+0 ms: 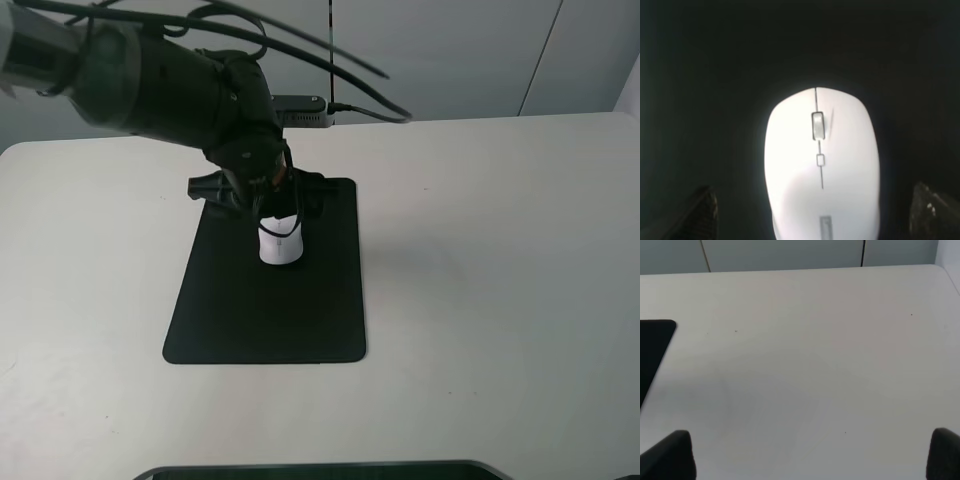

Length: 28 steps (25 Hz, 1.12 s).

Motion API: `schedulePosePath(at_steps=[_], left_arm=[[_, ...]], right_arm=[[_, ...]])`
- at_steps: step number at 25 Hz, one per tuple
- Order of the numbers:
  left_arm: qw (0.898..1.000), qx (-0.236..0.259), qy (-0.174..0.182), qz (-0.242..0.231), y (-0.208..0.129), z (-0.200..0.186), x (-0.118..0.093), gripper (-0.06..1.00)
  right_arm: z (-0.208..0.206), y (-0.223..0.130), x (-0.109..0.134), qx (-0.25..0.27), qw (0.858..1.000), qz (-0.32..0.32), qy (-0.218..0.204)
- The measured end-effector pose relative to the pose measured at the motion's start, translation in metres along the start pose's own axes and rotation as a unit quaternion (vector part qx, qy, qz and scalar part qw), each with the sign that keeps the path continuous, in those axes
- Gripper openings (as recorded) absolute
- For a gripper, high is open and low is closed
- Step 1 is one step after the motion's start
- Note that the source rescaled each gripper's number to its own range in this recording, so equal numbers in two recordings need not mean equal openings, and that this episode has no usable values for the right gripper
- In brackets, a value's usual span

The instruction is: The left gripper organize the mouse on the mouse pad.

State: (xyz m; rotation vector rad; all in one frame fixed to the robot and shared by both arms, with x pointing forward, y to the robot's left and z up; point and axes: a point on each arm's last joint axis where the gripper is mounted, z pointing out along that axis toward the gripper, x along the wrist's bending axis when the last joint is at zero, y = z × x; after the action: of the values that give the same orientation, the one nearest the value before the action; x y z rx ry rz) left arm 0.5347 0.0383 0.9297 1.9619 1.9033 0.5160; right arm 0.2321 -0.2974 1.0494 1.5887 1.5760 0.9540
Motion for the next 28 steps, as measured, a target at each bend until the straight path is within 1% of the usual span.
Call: schedulePosePath(at_steps=[5, 9, 13, 15, 19, 22, 26, 28], left_arm=[[0.999, -0.027, -0.025, 0.039, 0.016, -0.041, 0.007, 0.94], [0.996, -0.054, -0.035, 0.059, 0.031, -0.077, 0.022, 0.94], [0.994, -0.074, -0.020, 0.073, 0.043, -0.109, 0.045, 0.94], [0.993, -0.081, -0.011, 0.090, 0.046, -0.125, 0.055, 0.94], [0.991, -0.071, -0.011, 0.109, 0.050, -0.148, 0.079, 0.94], [0.993, -0.053, -0.013, 0.109, 0.052, -0.163, 0.102, 0.94], [0.994, -0.026, 0.002, 0.105, 0.054, -0.176, 0.137, 0.94], [0.995, -0.020, 0.008, 0.093, 0.055, -0.184, 0.155, 0.94]], right_arm=[[0.000, 0.000, 0.000, 0.000, 1.000, 0.000, 0.000], [0.000, 0.000, 0.000, 0.000, 1.000, 0.000, 0.000], [0.000, 0.000, 0.000, 0.000, 1.000, 0.000, 0.000], [0.000, 0.000, 0.000, 0.000, 1.000, 0.000, 0.000], [0.000, 0.000, 0.000, 0.000, 1.000, 0.000, 0.000], [0.000, 0.000, 0.000, 0.000, 1.000, 0.000, 0.000], [0.000, 0.000, 0.000, 0.000, 1.000, 0.000, 0.000], [0.000, 0.000, 0.000, 0.000, 1.000, 0.000, 0.000]])
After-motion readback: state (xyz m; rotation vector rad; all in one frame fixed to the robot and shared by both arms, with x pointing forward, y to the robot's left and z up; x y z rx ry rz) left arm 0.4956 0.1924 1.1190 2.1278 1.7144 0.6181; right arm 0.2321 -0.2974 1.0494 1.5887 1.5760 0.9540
